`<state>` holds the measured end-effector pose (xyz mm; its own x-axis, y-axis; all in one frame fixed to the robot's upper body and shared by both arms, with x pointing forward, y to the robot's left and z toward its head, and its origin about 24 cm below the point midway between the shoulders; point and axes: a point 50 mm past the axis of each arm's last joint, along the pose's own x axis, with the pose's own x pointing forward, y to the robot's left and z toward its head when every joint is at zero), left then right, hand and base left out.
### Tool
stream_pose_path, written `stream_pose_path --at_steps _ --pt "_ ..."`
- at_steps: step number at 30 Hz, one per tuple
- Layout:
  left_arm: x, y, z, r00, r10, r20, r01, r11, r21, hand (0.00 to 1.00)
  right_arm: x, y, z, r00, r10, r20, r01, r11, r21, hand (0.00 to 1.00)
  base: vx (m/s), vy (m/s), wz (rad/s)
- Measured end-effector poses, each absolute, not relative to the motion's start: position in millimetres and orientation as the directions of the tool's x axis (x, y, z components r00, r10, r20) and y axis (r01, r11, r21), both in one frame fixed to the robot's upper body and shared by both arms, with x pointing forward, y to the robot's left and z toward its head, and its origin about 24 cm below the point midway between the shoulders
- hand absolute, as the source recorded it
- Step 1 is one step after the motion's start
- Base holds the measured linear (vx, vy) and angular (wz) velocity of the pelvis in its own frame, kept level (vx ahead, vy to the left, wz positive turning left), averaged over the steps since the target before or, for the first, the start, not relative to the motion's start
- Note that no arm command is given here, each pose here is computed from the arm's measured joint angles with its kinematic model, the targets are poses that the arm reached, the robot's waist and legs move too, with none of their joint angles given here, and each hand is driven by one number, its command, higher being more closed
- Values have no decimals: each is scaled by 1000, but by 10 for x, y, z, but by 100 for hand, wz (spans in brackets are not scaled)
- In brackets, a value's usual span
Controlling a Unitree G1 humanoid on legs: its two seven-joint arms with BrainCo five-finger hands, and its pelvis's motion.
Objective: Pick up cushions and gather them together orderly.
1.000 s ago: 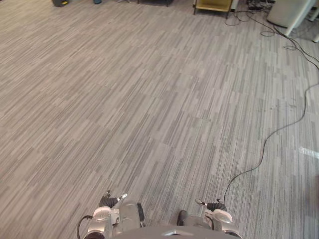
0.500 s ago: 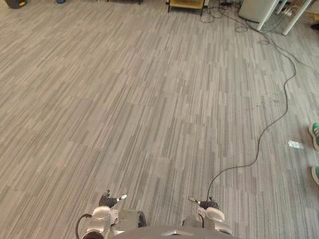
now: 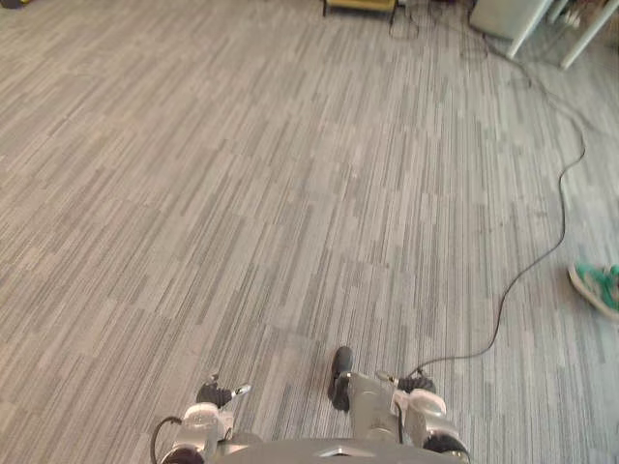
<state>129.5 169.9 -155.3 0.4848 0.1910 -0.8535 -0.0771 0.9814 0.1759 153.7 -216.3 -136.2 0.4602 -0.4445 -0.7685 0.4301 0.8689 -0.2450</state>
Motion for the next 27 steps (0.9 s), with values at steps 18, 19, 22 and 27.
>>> stream_pose_path --at_steps 18,19,22,27 --pt "1430 1725 -1453 569 188 -801 -83 982 171 0 1233 -2199 -1468 393 -439 -808 410 870 -273 0 405 62 -15" --pt "1456 1772 -1437 579 198 -791 -68 978 195 0 1261 -2117 -1475 400 -423 -813 409 876 -254 0 273 89 9" --pt "1483 1850 -1425 578 218 -787 -91 975 203 0 1365 -2063 -1456 418 -412 -809 411 881 -236 0 415 176 -2" --pt "1341 1863 -1493 530 223 -818 -92 974 206 0 1333 -2094 -1458 416 -419 -807 408 879 -246 0 359 195 -24"
